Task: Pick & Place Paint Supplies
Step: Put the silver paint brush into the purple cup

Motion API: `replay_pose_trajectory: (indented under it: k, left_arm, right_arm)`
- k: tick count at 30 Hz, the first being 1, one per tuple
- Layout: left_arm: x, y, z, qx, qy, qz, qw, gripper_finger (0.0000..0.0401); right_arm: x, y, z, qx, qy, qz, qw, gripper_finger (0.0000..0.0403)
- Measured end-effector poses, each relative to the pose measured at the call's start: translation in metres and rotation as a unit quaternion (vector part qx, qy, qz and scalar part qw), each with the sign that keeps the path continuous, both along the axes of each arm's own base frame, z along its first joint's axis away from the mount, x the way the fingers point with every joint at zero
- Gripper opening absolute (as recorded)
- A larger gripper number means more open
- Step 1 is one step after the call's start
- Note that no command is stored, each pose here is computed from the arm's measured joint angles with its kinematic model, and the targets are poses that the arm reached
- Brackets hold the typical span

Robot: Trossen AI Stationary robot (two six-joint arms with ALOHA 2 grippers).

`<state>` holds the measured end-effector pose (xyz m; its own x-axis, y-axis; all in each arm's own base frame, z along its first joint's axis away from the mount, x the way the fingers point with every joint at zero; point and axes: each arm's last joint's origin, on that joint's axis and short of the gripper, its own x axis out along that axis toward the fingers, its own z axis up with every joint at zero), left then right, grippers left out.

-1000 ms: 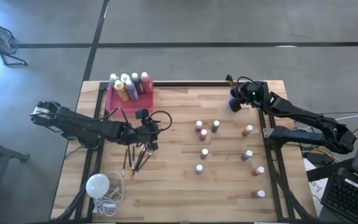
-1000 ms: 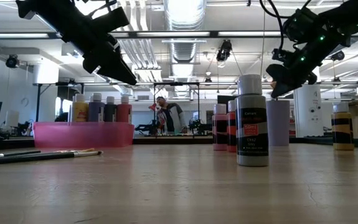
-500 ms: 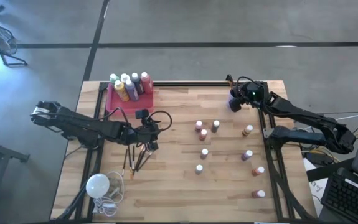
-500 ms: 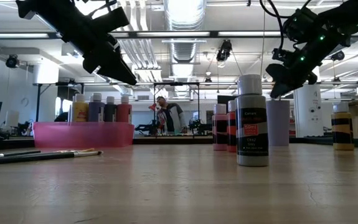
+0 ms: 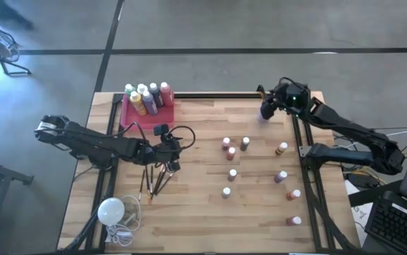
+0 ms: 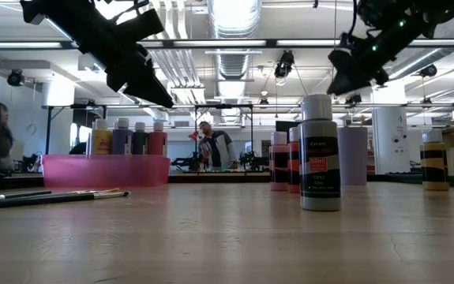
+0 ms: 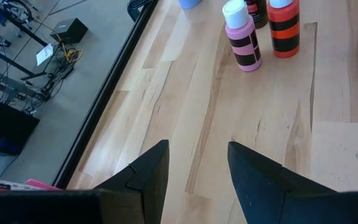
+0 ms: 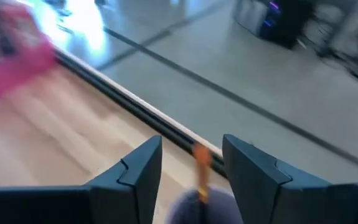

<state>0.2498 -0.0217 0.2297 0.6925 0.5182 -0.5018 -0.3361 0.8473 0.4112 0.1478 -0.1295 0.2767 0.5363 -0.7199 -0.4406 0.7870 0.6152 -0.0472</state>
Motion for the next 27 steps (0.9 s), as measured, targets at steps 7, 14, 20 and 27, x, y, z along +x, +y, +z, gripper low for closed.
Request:
replay_pose_trajectory:
  k: [7, 14, 20, 27]
  left_arm:
    - [0.0, 0.0, 0.0, -0.012, -0.009, 0.008, 1.0, 0.017]
    - [-0.001, 0.0, -0.001, -0.037, -0.022, 0.027, 0.999, 0.017]
    - [-0.009, 0.001, 0.002, -0.059, -0.02, 0.045, 0.997, 0.017]
    - [-0.005, -0.005, 0.012, -0.155, -0.032, -0.012, 0.987, 0.017]
  right_arm:
    - [0.013, 0.023, 0.029, -0.066, -0.006, 0.106, 0.992, 0.0141]
    - [0.02, 0.052, 0.041, -0.097, -0.027, 0.186, 0.977, 0.0088]
    - [0.032, 0.073, 0.037, -0.134, -0.018, 0.26, 0.956, 0.0043]
    - [0.049, 0.093, 0.029, -0.227, -0.046, 0.325, 0.917, 0.001]
